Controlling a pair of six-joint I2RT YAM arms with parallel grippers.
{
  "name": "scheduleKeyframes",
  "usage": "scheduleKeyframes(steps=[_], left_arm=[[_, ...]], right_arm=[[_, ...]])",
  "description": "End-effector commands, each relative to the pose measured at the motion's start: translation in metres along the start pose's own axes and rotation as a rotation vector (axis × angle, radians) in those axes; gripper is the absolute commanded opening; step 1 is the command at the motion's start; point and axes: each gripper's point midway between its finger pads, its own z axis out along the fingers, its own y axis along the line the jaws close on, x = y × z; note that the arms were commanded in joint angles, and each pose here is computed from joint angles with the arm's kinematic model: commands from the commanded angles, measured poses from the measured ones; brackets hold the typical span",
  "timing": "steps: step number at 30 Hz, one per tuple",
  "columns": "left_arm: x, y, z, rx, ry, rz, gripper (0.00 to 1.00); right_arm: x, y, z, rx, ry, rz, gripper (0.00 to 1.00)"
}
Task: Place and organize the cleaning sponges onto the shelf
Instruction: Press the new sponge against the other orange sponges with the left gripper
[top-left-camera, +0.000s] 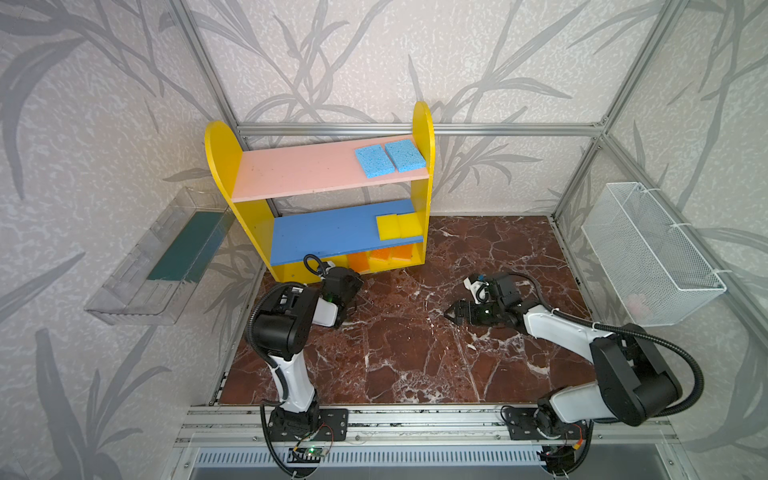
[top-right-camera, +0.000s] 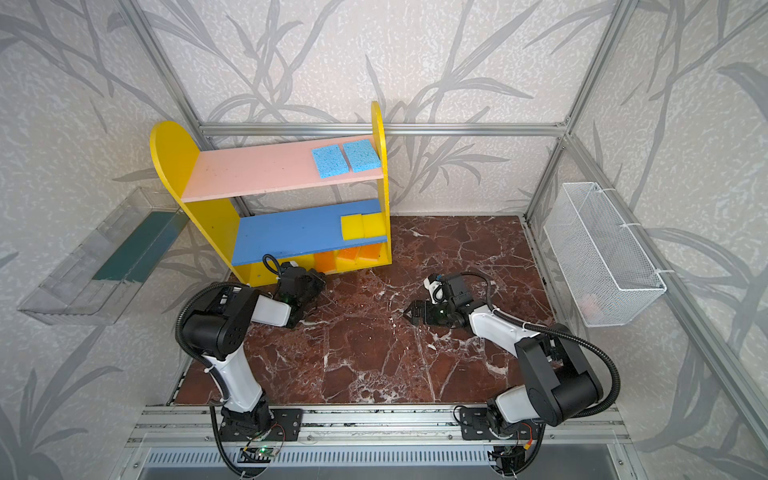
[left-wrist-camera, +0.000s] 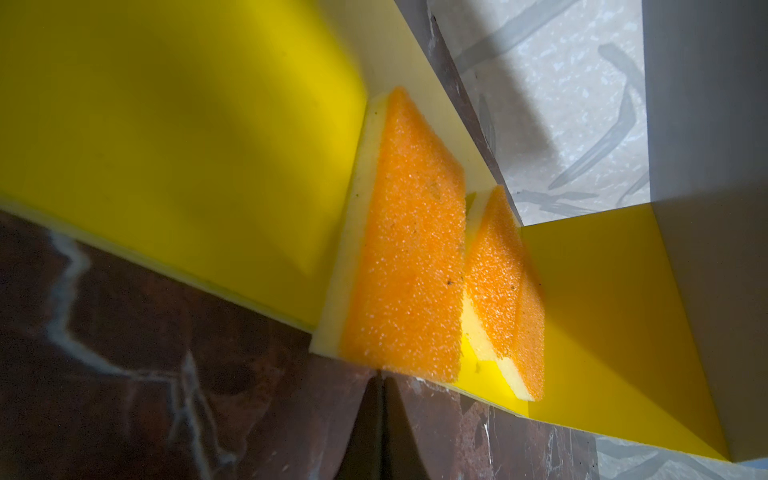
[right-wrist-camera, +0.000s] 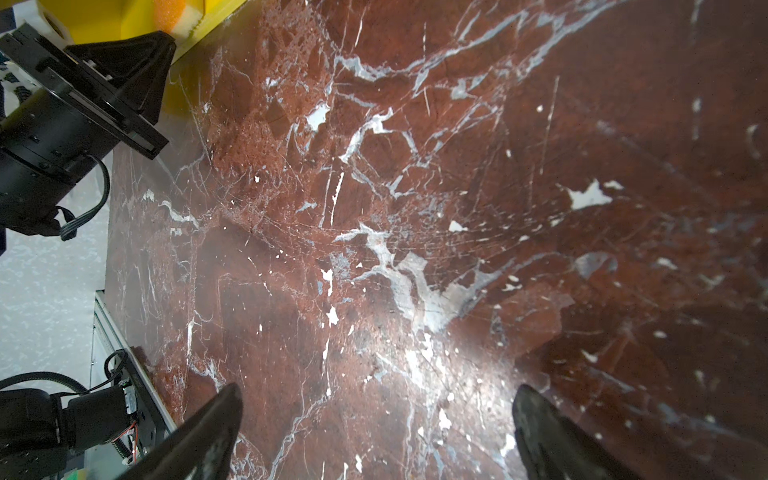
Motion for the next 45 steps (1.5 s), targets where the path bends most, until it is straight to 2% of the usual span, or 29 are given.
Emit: scheduleKeyframes(steps=[1, 6, 10, 16, 20, 33, 38, 45], left_arm=[[-0.009, -0.005, 0.004, 0.008, -0.009, -0.001, 0.0], [-0.018, -0.012, 0.006, 0.015, -0.017, 0.012, 0.0], [-0.019, -0.027, -0.006, 0.06, -0.019, 0.054, 0.0], [-0.004, -0.048, -0.025, 0.132, -0.035, 0.152, 0.0], [0.006, -0.058, -0.012, 0.191, -0.003, 0.128, 0.0], [0.023, -0.085, 0.032, 0.248, 0.028, 0.122, 0.0], [0.024, -0.089, 0.039, 0.258, 0.009, 0.123, 0.0], [0.026, -0.099, 0.05, 0.323, -0.025, 0.063, 0.0]], right_arm=[[-0.008, 0.001, -0.001, 0.011, -0.008, -0.012, 0.99], [-0.01, 0.003, -0.003, 0.011, -0.01, -0.014, 0.99], [-0.012, 0.005, -0.005, 0.011, -0.015, -0.021, 0.99], [-0.014, 0.006, -0.003, 0.003, -0.019, -0.013, 0.99], [-0.013, 0.007, -0.001, -0.008, -0.012, -0.01, 0.99], [-0.009, 0.004, -0.008, 0.01, -0.028, -0.029, 0.99], [-0.008, 0.005, -0.006, 0.0, -0.026, -0.024, 0.99], [-0.006, 0.005, -0.003, -0.01, -0.019, -0.019, 0.99]])
